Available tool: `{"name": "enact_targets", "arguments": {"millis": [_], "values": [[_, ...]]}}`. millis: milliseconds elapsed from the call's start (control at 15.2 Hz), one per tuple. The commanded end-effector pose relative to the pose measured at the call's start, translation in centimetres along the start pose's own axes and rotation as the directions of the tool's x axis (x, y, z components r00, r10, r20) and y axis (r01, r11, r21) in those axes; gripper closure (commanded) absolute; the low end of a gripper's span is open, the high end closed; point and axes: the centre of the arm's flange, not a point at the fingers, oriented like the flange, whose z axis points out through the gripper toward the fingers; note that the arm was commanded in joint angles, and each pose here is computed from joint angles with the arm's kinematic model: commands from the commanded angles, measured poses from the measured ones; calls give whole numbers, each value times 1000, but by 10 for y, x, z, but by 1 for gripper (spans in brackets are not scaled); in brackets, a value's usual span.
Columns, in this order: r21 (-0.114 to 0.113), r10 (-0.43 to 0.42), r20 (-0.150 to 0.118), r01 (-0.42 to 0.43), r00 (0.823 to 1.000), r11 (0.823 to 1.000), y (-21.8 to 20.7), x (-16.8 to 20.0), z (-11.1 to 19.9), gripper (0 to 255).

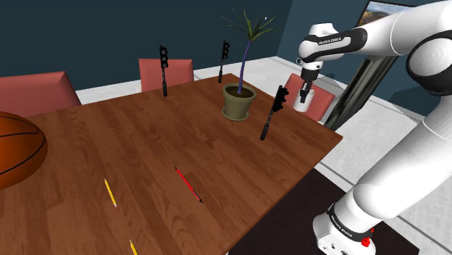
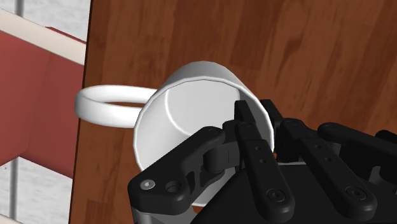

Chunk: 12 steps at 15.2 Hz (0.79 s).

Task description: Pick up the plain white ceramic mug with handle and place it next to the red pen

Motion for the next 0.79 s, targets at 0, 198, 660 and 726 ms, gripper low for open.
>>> {"name": "enact_targets", "arguments": {"millis": [0,198,660,726], "values": [[0,0,0,0,1000,1000,0,-2,-11,255],[0,0,0,0,1000,1000,1,-5,-26,255],[0,0,0,0,1000,1000,2,-11,-63,255],[0,0,0,0,1000,1000,2,-11,-64,255]]}}
